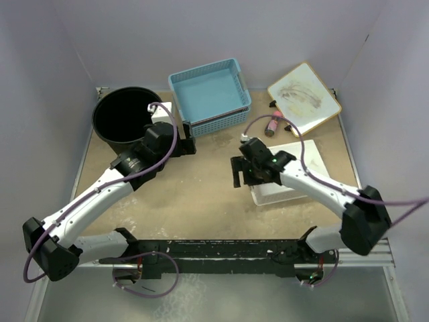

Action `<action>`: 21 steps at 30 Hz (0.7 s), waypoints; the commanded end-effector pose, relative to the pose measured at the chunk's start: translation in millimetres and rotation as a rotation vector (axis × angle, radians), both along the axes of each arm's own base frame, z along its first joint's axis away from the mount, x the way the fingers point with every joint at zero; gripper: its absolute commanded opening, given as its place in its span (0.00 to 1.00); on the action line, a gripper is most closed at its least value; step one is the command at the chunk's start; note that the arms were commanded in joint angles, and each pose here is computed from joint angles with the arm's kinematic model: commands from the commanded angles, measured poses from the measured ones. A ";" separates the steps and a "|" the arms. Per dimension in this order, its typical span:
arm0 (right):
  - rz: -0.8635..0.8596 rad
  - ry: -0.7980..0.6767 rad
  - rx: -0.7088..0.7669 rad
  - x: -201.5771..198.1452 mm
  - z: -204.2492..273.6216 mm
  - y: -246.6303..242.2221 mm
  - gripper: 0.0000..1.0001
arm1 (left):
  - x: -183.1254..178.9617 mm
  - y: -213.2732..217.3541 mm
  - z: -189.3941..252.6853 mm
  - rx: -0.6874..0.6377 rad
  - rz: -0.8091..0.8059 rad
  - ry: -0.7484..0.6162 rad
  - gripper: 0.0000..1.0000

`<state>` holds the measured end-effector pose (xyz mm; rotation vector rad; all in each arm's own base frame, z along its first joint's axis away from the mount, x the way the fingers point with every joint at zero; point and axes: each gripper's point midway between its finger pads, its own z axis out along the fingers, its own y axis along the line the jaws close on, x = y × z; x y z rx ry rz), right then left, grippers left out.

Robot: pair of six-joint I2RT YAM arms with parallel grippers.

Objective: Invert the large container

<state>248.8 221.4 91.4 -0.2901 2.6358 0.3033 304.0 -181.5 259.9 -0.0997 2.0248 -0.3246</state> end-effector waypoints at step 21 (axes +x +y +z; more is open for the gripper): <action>-0.234 -0.061 0.041 143.6 26.4 14.1 0.87 | 0.4 2.2 2.8 0.043 -0.025 -0.023 0.91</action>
